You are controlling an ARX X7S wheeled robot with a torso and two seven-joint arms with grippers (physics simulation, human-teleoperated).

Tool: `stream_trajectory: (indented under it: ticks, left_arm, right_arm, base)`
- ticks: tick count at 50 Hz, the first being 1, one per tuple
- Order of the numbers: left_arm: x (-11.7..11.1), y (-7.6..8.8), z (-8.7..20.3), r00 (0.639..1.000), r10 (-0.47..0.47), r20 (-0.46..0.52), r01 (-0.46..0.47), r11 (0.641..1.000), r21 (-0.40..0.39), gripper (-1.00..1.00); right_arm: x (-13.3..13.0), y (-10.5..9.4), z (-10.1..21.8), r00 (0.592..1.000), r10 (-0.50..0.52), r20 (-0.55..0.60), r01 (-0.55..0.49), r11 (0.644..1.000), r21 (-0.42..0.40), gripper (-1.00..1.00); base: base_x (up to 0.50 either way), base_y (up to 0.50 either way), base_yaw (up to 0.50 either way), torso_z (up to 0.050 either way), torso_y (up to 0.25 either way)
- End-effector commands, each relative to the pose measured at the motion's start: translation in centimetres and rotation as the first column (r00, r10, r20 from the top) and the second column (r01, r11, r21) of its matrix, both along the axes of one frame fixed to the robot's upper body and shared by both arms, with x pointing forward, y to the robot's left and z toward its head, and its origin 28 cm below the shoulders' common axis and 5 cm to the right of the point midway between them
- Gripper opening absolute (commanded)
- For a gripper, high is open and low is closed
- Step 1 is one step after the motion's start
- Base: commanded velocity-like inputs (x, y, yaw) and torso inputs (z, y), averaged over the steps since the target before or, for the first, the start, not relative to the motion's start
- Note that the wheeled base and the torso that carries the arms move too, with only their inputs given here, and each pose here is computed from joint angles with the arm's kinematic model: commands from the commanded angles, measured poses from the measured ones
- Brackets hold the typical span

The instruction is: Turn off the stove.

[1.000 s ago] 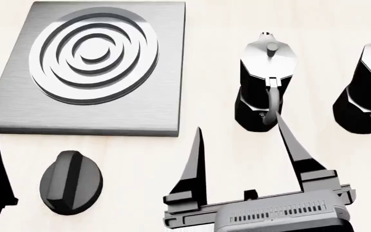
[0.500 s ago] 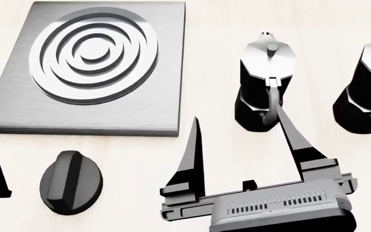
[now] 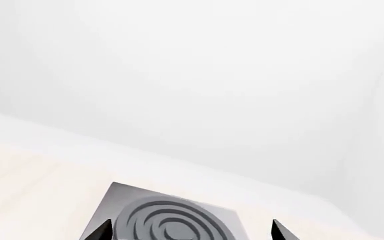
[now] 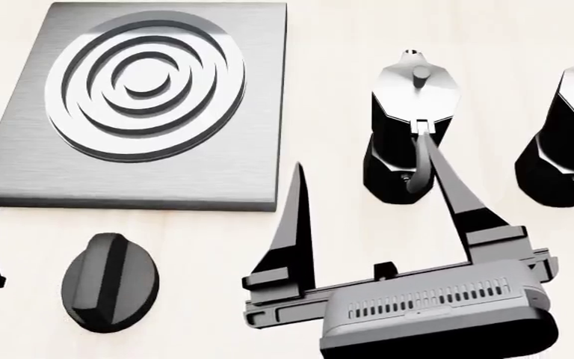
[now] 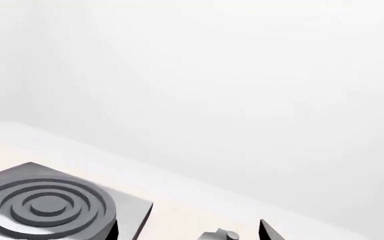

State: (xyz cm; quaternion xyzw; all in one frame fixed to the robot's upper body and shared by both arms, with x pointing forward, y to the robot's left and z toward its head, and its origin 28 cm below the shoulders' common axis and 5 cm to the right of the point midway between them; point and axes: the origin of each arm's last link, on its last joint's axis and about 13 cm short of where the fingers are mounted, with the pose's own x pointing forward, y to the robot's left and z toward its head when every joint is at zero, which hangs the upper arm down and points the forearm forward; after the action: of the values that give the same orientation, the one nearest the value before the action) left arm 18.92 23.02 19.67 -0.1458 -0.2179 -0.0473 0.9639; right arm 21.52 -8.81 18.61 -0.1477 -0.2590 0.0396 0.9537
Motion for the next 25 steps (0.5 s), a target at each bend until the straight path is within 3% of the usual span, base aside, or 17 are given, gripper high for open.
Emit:
stream_trajectory:
  ticks: [1, 25]
  left_arm:
    - [0.0, 0.0, 0.8, 0.999, -0.020, 0.040, 0.020, 1.000, -0.009, 1.00]
    - [-0.1, -0.1, 2.5, 0.995, -0.025, 0.094, 0.027, 0.999, -0.019, 1.00]
  right_arm:
    - [0.1, -0.1, 0.8, 1.000, -0.002, 0.029, 0.002, 1.000, 0.009, 1.00]
    - [-0.1, -0.2, 2.0, 0.998, -0.003, 0.057, 0.003, 1.000, 0.001, 1.00]
  base:
    - [0.00, 0.00, 0.00, 0.000, 0.000]
    - [0.00, 0.00, 0.00, 0.000, 0.000]
